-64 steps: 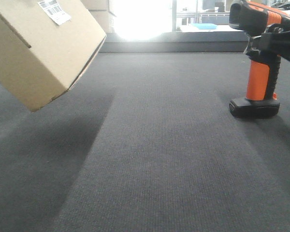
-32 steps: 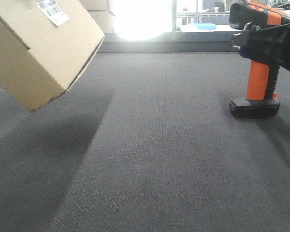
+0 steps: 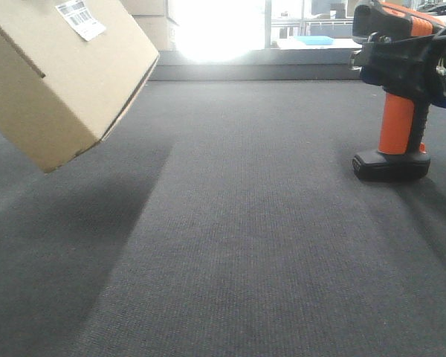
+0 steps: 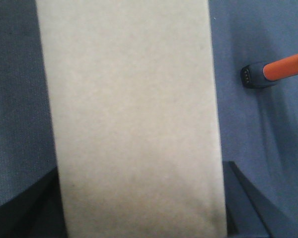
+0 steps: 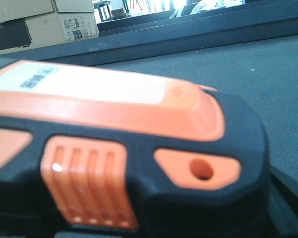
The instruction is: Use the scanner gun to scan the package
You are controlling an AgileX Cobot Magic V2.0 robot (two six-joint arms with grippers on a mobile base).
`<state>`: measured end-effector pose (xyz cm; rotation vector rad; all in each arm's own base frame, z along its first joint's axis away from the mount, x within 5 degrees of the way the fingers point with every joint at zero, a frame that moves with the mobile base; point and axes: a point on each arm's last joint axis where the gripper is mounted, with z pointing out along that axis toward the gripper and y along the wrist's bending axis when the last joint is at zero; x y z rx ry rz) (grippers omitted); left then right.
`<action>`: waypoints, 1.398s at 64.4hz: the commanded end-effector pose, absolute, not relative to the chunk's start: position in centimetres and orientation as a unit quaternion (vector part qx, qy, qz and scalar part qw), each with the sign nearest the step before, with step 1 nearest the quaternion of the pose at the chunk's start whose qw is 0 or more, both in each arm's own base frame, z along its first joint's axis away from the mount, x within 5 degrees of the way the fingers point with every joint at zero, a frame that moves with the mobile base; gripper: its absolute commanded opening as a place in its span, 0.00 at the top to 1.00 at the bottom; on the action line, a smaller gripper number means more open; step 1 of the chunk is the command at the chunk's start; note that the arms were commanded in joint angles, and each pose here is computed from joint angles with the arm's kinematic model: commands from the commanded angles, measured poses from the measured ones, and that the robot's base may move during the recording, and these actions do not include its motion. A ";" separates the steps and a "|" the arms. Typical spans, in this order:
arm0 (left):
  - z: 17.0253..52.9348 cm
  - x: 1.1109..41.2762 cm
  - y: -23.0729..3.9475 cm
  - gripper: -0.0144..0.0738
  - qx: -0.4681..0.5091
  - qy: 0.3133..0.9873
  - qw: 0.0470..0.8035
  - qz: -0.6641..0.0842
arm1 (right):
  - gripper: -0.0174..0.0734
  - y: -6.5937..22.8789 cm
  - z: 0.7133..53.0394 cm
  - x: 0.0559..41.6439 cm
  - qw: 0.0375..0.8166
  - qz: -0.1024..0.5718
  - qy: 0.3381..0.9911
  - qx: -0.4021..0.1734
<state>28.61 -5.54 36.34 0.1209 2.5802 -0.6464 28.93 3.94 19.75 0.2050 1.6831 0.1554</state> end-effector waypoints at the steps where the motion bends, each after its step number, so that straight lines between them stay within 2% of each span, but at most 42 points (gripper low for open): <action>1: 36.9 28.4 -5.5 0.96 0.047 0.937 0.252 -0.237 | 0.19 3.9 19.8 29.0 0.661 0.068 0.741 0.094; 5: 36.9 28.4 -5.5 0.96 0.048 0.938 0.252 -0.233 | 0.20 3.9 19.8 29.0 0.661 0.068 0.741 0.096; 10: 36.9 28.4 -5.5 0.96 0.048 0.938 0.253 -0.232 | 0.26 3.9 19.7 29.0 0.657 0.068 0.745 0.099; 17: 36.9 28.4 -5.5 0.96 0.048 0.938 0.253 -0.232 | 0.46 3.7 19.4 29.0 0.643 0.067 0.754 0.112; 27: 36.9 28.4 -5.5 0.96 0.048 0.938 0.253 -0.232 | 0.86 3.7 19.3 28.9 0.640 0.066 0.756 0.119; 32: 36.9 28.4 -5.5 0.96 0.048 0.938 0.253 -0.232 | 0.99 3.6 19.4 29.0 0.645 0.066 0.752 0.119; 54: 36.8 28.4 -5.5 0.96 0.049 0.939 0.250 -0.233 | 0.98 3.5 21.5 28.4 0.674 0.066 0.727 0.113; 67: 36.8 28.3 -5.5 0.96 0.049 0.939 0.248 -0.233 | 0.98 3.9 24.4 27.5 0.679 0.034 0.733 0.034; 90: 36.8 28.4 -5.5 0.96 0.048 0.939 0.250 -0.233 | 0.98 5.4 29.8 26.8 0.649 0.019 0.751 -0.116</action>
